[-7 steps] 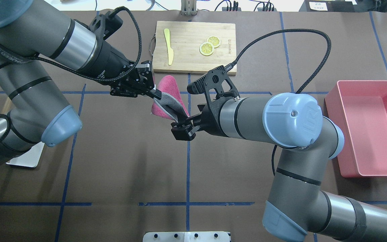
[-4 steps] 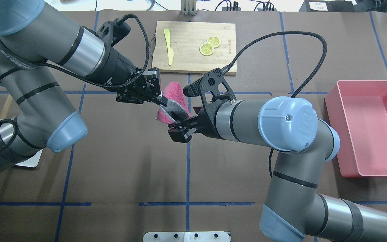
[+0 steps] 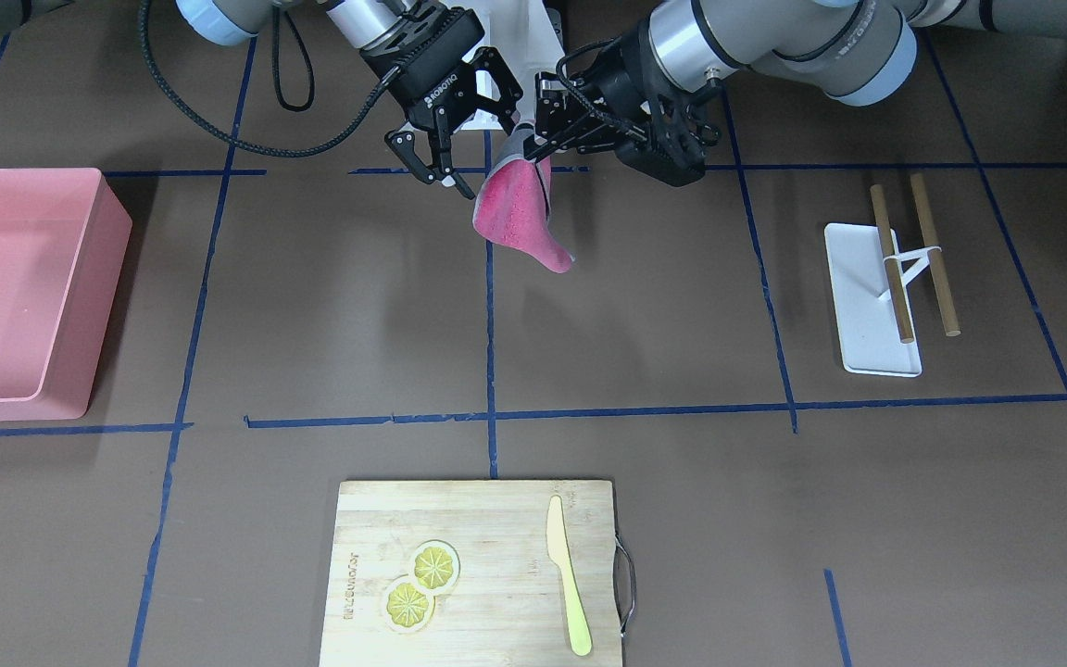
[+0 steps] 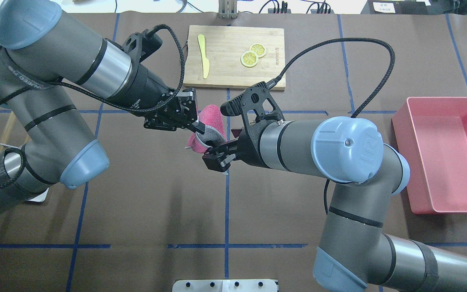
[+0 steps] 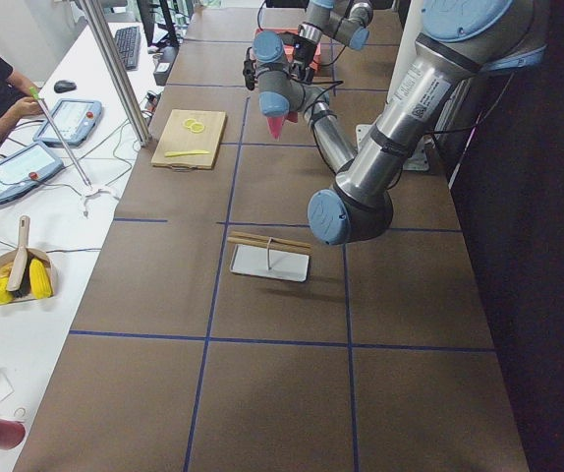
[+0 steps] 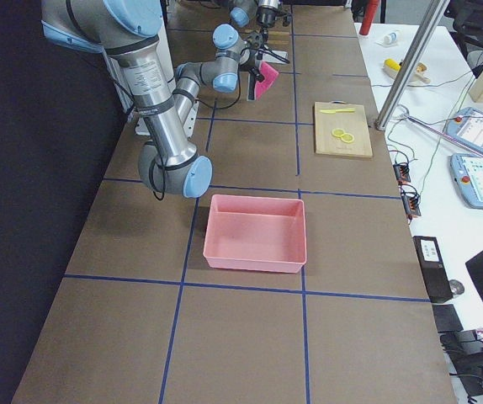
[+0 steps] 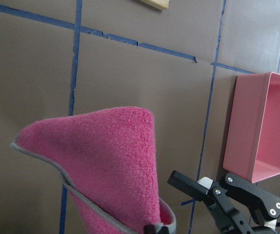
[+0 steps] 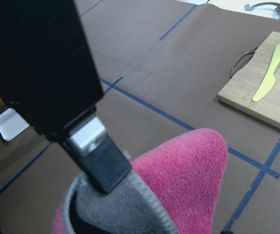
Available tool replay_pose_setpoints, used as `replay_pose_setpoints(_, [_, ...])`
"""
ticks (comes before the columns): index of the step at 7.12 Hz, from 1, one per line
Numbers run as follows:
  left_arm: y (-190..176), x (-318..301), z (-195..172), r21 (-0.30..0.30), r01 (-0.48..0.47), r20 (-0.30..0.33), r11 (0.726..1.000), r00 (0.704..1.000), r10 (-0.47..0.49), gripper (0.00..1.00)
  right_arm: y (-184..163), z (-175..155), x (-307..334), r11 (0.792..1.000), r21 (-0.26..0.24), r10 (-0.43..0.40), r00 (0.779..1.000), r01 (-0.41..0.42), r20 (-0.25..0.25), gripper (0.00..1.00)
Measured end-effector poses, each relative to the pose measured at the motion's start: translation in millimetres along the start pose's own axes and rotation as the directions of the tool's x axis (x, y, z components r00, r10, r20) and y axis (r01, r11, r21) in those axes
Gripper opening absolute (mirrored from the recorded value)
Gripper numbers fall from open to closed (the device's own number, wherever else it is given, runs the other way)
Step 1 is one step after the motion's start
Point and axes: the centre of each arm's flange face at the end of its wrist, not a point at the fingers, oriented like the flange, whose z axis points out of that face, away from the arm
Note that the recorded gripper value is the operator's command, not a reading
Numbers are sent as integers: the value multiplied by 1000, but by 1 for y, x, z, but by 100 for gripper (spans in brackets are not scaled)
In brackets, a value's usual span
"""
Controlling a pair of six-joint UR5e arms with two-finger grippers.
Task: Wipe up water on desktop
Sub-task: 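Grasp the hanging cloth corner with the right gripper below the left gripper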
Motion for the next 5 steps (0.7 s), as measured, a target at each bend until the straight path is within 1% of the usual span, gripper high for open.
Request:
replay_pose_setpoints(1, [0,0,0,0,0,0,1000,1000,0,0,-1,0,-1,1000,1,2,1000,-2,1,10])
replay_pose_setpoints(2, [0,0,0,0,0,1,1000,1000,0,0,-2,-1,-2,1000,3,4,1000,-4,2,3])
replay_pose_setpoints(3, [0,0,1,0,1,1,1000,1000,-1,0,-2,-2,-2,1000,5,5,1000,-5,2,1])
replay_pose_setpoints(5, [0,0,0,0,0,0,1000,1000,0,0,-4,-3,-3,1000,13,5,1000,-5,1,0])
